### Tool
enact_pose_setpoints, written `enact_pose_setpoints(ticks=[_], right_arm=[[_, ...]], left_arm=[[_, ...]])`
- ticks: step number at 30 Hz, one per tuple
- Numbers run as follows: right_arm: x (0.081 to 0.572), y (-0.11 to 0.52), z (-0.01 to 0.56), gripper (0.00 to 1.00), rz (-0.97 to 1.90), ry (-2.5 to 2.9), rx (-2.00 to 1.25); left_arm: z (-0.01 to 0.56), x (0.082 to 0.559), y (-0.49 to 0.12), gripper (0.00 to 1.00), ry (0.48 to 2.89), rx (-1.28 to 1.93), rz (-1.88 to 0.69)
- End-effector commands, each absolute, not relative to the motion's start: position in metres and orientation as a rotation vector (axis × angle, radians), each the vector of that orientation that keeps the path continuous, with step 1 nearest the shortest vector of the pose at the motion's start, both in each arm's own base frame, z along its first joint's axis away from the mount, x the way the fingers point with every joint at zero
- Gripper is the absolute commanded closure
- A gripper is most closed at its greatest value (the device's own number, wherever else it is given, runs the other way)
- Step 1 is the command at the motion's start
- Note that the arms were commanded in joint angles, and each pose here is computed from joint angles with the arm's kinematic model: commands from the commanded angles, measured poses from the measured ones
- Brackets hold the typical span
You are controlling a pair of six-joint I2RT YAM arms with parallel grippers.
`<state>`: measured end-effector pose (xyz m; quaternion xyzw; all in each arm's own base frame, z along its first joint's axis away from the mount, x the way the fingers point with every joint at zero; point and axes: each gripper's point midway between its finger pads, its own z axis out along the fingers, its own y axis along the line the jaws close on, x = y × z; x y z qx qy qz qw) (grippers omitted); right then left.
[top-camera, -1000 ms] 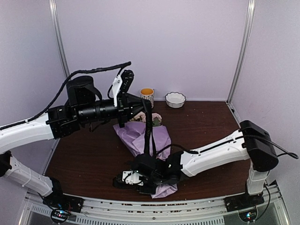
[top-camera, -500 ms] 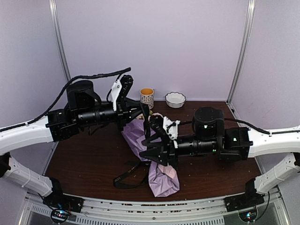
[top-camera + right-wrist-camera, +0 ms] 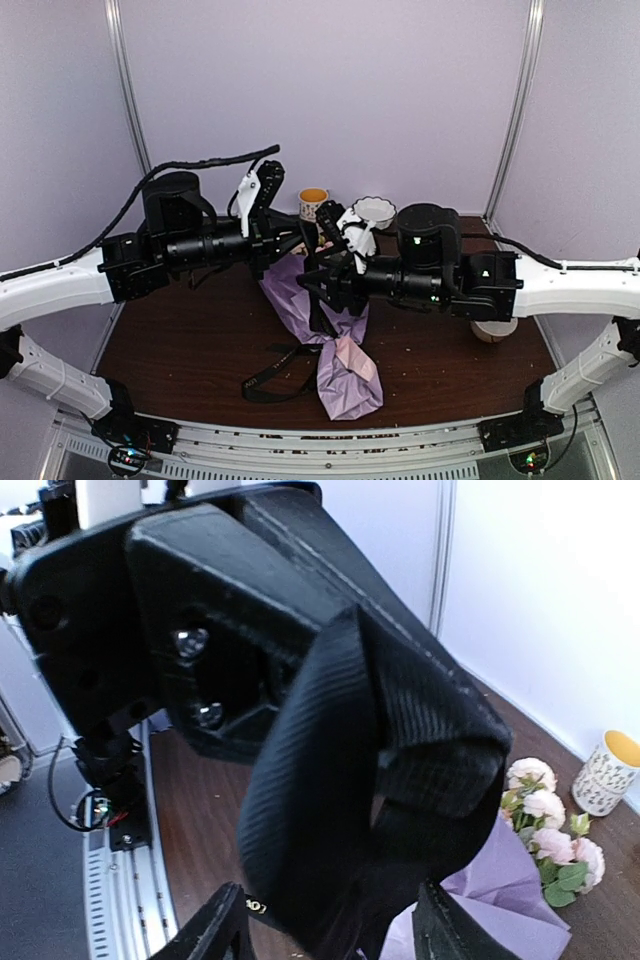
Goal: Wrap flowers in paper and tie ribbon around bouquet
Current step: Pass from the left arm to the right
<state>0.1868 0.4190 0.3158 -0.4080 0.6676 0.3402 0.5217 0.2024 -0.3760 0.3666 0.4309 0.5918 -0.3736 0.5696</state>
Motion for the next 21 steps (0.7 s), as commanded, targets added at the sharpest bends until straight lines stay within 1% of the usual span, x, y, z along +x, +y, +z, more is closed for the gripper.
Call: enact_pose_setpoints(ticks=[1, 2, 4, 5, 6, 7, 8, 9, 10, 11, 12, 14, 16, 17, 19, 21], right_arm=[[0.216, 0.412, 0.317, 0.59, 0.690, 1.669, -0.840], [0.219, 0.411, 0.317, 0.72, 0.683, 1.674, -0.818], [0.226, 0.405, 0.318, 0.94, 0.677, 1.686, -0.773], [0.229, 0.402, 0.319, 1.00, 0.679, 1.691, -0.750], [0.234, 0.397, 0.317, 1.00, 0.677, 1.705, -0.720], [0.240, 0.389, 0.317, 1.00, 0.670, 1.719, -0.686], [0.247, 0.381, 0.313, 1.00, 0.659, 1.742, -0.651], [0.255, 0.372, 0.308, 1.00, 0.644, 1.768, -0.612], [0.263, 0.361, 0.302, 1.00, 0.627, 1.798, -0.570], [0.270, 0.349, 0.291, 1.00, 0.601, 1.834, -0.530], [0.277, 0.337, 0.282, 1.00, 0.573, 1.868, -0.484], [0.290, 0.313, 0.258, 0.99, 0.528, 1.944, -0.384], [0.300, 0.288, 0.228, 0.87, 0.475, 2.029, -0.290], [0.303, 0.277, 0.214, 0.83, 0.449, 2.069, -0.244], [0.307, 0.254, 0.191, 0.78, 0.399, 2.135, -0.140], [0.308, 0.231, 0.171, 0.77, 0.377, 2.168, -0.041]], left_arm=[[0.381, 0.203, -0.374, 1.00, 1.335, 0.992, -0.878], [0.380, 0.203, -0.373, 1.00, 1.336, 0.993, -0.876], [0.376, 0.204, -0.373, 1.00, 1.353, 1.001, -0.872], [0.373, 0.205, -0.372, 1.00, 1.366, 1.006, -0.869], [0.370, 0.206, -0.371, 1.00, 1.387, 1.012, -0.864], [0.363, 0.208, -0.370, 0.82, 1.422, 1.019, -0.854], [0.355, 0.210, -0.368, 0.57, 1.461, 1.026, -0.840], [0.345, 0.212, -0.366, 0.41, 1.510, 1.035, -0.819], [0.332, 0.215, -0.362, 0.32, 1.573, 1.040, -0.792], [0.318, 0.218, -0.357, 0.27, 1.640, 1.039, -0.755], [0.296, 0.220, -0.349, 0.24, 1.742, 1.042, -0.705], [0.257, 0.227, -0.332, 0.23, 1.927, 1.003, -0.601], [0.212, 0.221, -0.318, 0.20, 2.090, 0.993, -0.556], [0.191, 0.217, -0.313, 0.20, 2.164, 0.977, -0.549], [0.147, 0.206, -0.301, 0.18, 2.317, 0.932, -0.542], [0.113, 0.195, -0.288, 0.16, 2.430, 0.892, -0.523]])
